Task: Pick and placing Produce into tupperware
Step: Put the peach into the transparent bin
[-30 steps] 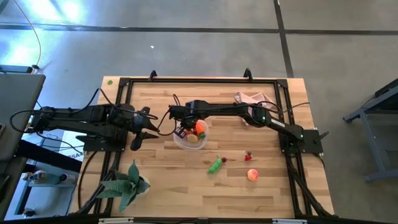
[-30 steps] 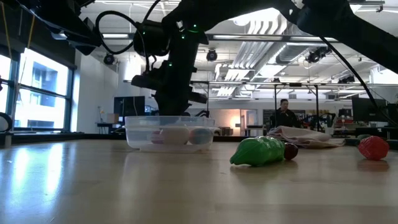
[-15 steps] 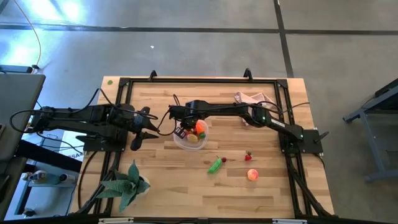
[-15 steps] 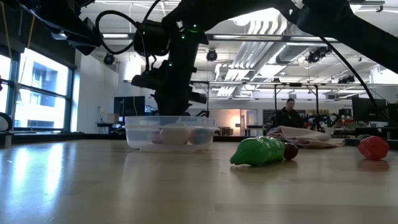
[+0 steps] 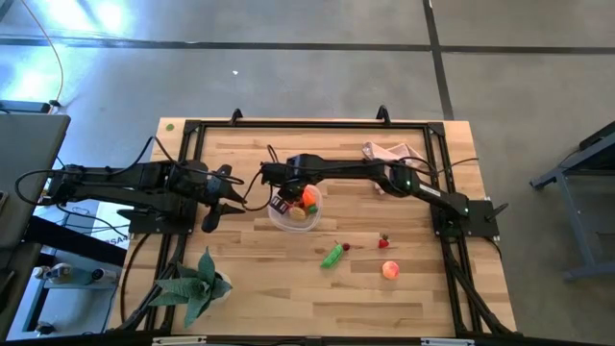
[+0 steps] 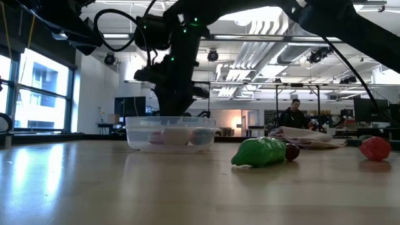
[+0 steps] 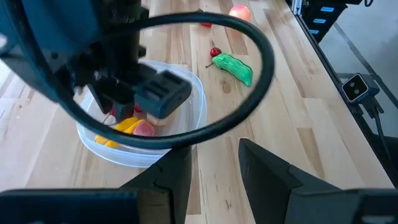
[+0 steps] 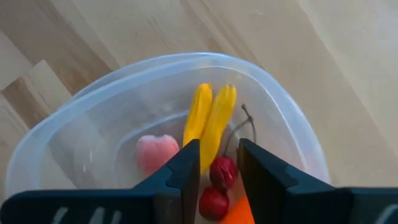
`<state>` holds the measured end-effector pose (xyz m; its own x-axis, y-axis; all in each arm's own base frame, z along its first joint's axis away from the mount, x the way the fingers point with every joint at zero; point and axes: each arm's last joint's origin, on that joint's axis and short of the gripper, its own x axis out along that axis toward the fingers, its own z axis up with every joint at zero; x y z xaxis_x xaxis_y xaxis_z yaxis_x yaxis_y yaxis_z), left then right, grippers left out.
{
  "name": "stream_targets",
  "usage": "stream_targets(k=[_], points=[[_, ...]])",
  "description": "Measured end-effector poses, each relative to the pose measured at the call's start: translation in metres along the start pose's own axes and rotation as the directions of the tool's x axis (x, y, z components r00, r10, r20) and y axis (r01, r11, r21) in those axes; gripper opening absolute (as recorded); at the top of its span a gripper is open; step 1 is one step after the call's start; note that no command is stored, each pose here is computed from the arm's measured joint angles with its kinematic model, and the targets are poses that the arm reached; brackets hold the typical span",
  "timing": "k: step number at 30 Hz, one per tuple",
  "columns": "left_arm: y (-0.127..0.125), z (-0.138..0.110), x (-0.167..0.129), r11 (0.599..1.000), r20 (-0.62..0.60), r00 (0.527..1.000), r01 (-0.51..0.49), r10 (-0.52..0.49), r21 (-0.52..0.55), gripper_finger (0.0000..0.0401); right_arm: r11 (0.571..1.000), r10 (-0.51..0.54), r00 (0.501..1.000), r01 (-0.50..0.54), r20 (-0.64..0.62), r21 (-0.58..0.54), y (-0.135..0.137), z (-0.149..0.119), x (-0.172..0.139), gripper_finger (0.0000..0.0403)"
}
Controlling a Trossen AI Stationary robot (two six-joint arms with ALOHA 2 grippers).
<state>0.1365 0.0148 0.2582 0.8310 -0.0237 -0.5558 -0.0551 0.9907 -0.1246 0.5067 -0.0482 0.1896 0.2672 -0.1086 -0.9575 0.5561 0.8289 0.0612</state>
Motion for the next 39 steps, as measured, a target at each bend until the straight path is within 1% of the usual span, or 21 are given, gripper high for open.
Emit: stream_targets(k=[4,8,10,13,15,20,24,30,39], points=[[0.0,0.0,0.0,1.0,0.003,1.0,-0.003,0.003,0.0,0.0122,0.999,-0.049,0.999,0.049,0.008,-0.003,0.007,-0.007,-0.02,0.0103],[0.0,0.0,0.0,1.0,0.005,1.0,-0.006,0.006,0.001,0.0122,0.986,-0.163,0.987,0.163,0.001,0.024,0.018,-0.026,-0.045,0.0103],[0.0,0.001,0.0,1.0,0.005,1.0,-0.006,0.006,0.001,0.0122,0.976,-0.213,0.977,0.213,0.0,0.055,0.025,-0.037,-0.059,0.0103],[0.0,0.001,0.0,1.0,0.005,1.0,-0.004,0.004,0.001,0.0122,0.953,-0.284,0.958,0.287,-0.044,0.099,0.037,-0.06,-0.077,0.0103],[0.0,0.001,0.0,1.0,0.005,1.0,-0.003,0.003,0.001,0.0122,0.931,-0.315,0.946,0.323,-0.071,0.17,0.045,-0.075,-0.084,0.0103],[0.0,0.0,0.0,1.0,0.004,1.0,-0.003,0.003,0.0,0.0122,0.91,-0.257,0.962,0.273,-0.094,0.312,0.07,-0.101,-0.094,0.0103],[0.0,0.0,0.0,1.0,0.002,1.0,0.0,0.0,0.0,0.0122,0.901,-0.236,0.966,0.257,-0.103,0.349,0.085,-0.116,-0.097,0.0103],[0.0,0.0,0.0,1.0,0.003,1.0,0.0,0.0,0.0,0.0122,0.886,-0.221,0.97,0.243,-0.101,0.394,0.099,-0.131,-0.102,0.0103],[0.0,0.0,0.0,1.0,0.003,1.0,0.0,0.0,0.0,0.0122,0.863,-0.197,0.976,0.219,-0.097,0.455,0.127,-0.165,-0.11,0.0103]])
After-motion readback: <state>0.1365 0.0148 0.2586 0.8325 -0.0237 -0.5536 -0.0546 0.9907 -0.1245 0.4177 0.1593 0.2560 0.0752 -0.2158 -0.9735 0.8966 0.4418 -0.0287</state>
